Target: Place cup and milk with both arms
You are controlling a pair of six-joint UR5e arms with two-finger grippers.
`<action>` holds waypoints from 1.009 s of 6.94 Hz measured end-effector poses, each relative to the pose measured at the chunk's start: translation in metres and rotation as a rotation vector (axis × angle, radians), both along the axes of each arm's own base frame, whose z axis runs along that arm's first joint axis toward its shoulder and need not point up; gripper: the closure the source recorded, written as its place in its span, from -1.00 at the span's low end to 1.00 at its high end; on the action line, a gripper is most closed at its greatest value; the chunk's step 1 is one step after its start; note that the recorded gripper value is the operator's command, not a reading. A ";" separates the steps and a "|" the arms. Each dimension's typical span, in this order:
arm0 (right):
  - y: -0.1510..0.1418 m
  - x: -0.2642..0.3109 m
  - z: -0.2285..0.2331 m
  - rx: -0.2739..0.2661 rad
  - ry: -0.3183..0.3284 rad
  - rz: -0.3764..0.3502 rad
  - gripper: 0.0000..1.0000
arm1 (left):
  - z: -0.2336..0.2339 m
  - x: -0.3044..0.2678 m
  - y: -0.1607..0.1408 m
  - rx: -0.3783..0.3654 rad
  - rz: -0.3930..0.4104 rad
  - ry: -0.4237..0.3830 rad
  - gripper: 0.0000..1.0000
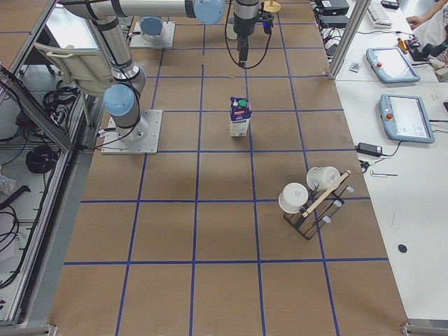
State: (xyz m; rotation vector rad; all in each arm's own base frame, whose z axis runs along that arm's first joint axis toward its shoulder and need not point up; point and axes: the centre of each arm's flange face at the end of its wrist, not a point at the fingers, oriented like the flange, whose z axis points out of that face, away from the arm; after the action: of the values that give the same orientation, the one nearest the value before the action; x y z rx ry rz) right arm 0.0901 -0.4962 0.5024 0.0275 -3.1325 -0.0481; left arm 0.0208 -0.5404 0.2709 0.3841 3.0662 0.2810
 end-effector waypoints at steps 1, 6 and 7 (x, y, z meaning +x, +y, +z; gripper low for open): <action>0.000 0.000 0.000 0.001 0.001 0.000 -1.00 | -0.010 0.000 0.002 0.010 -0.009 0.002 -0.68; 0.000 -0.001 -0.001 0.002 0.003 0.009 -1.00 | -0.023 -0.002 0.007 0.030 -0.006 0.010 1.00; 0.000 -0.001 -0.001 0.002 0.003 0.009 -1.00 | -0.023 -0.002 0.007 0.031 -0.006 0.010 1.00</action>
State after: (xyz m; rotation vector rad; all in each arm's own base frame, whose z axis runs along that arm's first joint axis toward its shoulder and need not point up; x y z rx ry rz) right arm 0.0890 -0.4967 0.5012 0.0415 -3.1290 -0.0508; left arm 0.0191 -0.5335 0.2477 0.3968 3.0736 0.3272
